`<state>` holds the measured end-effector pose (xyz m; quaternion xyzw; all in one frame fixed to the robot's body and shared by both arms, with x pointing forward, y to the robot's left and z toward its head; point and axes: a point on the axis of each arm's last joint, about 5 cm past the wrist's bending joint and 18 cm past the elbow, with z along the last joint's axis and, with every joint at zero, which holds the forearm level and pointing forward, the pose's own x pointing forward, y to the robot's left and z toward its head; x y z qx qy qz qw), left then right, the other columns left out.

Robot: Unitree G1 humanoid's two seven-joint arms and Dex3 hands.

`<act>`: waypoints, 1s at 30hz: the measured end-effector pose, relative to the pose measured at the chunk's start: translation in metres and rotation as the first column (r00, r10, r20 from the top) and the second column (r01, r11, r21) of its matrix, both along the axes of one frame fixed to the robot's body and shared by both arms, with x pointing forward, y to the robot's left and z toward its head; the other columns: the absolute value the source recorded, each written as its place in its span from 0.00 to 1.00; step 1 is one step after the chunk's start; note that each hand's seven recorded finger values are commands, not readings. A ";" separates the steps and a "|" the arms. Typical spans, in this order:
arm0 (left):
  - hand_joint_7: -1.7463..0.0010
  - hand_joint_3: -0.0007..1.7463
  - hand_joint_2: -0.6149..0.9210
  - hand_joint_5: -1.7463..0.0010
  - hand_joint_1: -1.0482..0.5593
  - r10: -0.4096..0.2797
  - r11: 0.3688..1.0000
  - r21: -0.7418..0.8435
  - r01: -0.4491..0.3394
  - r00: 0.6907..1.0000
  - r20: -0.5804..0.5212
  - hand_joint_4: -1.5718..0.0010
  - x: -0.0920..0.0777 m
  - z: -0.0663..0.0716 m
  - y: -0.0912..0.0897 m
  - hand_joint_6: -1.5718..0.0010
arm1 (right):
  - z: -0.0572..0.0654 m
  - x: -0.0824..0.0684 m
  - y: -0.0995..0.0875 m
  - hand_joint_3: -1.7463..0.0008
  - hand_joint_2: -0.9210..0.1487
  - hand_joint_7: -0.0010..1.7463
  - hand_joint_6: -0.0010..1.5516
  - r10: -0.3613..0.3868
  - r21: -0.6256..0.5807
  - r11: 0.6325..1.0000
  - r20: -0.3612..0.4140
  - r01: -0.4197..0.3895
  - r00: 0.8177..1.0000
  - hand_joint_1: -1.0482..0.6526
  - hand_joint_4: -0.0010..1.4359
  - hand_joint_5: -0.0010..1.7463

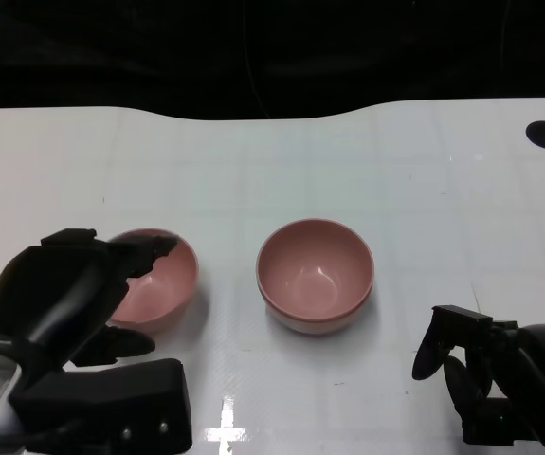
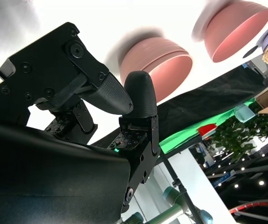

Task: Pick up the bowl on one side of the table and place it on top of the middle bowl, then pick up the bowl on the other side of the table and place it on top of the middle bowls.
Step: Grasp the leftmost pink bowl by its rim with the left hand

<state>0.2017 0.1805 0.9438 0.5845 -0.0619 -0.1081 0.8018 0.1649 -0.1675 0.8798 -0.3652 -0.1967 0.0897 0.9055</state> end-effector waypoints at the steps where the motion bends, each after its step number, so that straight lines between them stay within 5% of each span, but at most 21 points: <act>1: 1.00 0.00 0.98 0.86 0.33 0.002 1.000 0.020 -0.001 1.000 -0.024 0.67 0.003 -0.001 -0.001 0.69 | 0.000 0.000 0.000 0.11 0.69 0.92 0.51 -0.001 -0.001 1.000 -0.003 0.001 1.000 0.57 0.69 1.00; 15: 0.97 0.03 1.00 0.87 0.36 -0.029 0.977 0.196 0.081 0.967 -0.254 0.51 0.037 -0.029 -0.010 0.59 | 0.000 0.001 0.002 0.11 0.69 0.90 0.52 -0.003 0.005 1.000 -0.008 0.003 1.000 0.56 0.68 1.00; 17: 0.97 0.05 1.00 0.48 0.42 -0.051 0.975 0.195 0.105 0.963 -0.266 0.51 0.041 -0.035 -0.010 0.45 | 0.000 0.001 0.003 0.11 0.69 0.89 0.52 -0.004 0.006 1.000 -0.009 0.004 1.000 0.56 0.68 1.00; 21: 0.91 0.05 1.00 0.07 0.47 -0.093 0.976 0.171 0.131 0.972 -0.215 0.50 0.048 -0.048 -0.008 0.25 | 0.000 0.001 0.003 0.11 0.68 0.88 0.53 -0.006 0.007 1.000 -0.013 0.006 1.000 0.56 0.68 1.00; 23: 0.60 0.06 1.00 0.02 0.49 -0.108 0.977 0.161 0.137 0.978 -0.180 0.46 0.049 -0.053 -0.006 0.38 | 0.000 0.001 0.004 0.11 0.68 0.88 0.52 -0.006 0.007 1.000 -0.013 0.006 1.000 0.57 0.68 1.00; 30: 0.21 0.16 0.98 0.00 0.51 -0.145 0.980 0.128 0.150 0.988 -0.048 0.49 0.051 -0.056 -0.006 0.57 | 0.000 0.001 0.004 0.11 0.68 0.86 0.53 -0.005 0.006 1.000 -0.011 0.005 1.000 0.56 0.68 1.00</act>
